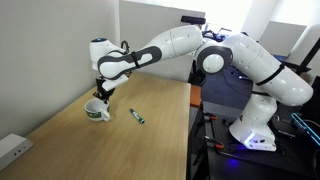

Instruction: Move the mug cup from the left to the right

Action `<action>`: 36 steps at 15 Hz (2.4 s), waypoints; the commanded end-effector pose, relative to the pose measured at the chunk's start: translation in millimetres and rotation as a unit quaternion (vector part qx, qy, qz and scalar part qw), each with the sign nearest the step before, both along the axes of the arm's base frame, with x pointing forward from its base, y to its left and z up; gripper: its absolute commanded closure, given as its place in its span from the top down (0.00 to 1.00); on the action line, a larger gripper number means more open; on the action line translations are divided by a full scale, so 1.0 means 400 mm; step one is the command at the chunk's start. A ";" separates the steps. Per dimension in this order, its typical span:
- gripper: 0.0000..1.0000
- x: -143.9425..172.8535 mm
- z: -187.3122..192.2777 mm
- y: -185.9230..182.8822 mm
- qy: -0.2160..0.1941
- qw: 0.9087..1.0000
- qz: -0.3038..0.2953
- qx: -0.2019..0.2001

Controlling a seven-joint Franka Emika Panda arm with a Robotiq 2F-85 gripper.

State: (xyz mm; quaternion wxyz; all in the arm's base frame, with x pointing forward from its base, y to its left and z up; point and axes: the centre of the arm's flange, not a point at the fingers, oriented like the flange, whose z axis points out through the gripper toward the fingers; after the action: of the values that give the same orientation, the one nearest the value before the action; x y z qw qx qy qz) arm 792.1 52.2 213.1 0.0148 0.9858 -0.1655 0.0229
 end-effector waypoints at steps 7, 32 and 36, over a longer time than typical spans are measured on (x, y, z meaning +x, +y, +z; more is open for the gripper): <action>0.02 0.002 0.022 -0.180 -0.021 0.994 -0.097 0.037; 0.02 -0.093 0.051 -0.435 -0.050 0.962 -0.268 0.025; 0.02 -0.125 0.051 -0.479 -0.047 0.955 -0.293 0.023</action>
State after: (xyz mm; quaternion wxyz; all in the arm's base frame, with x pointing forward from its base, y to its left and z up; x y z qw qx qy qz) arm 773.7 -134.2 210.3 0.0009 0.9059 -0.4203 0.0516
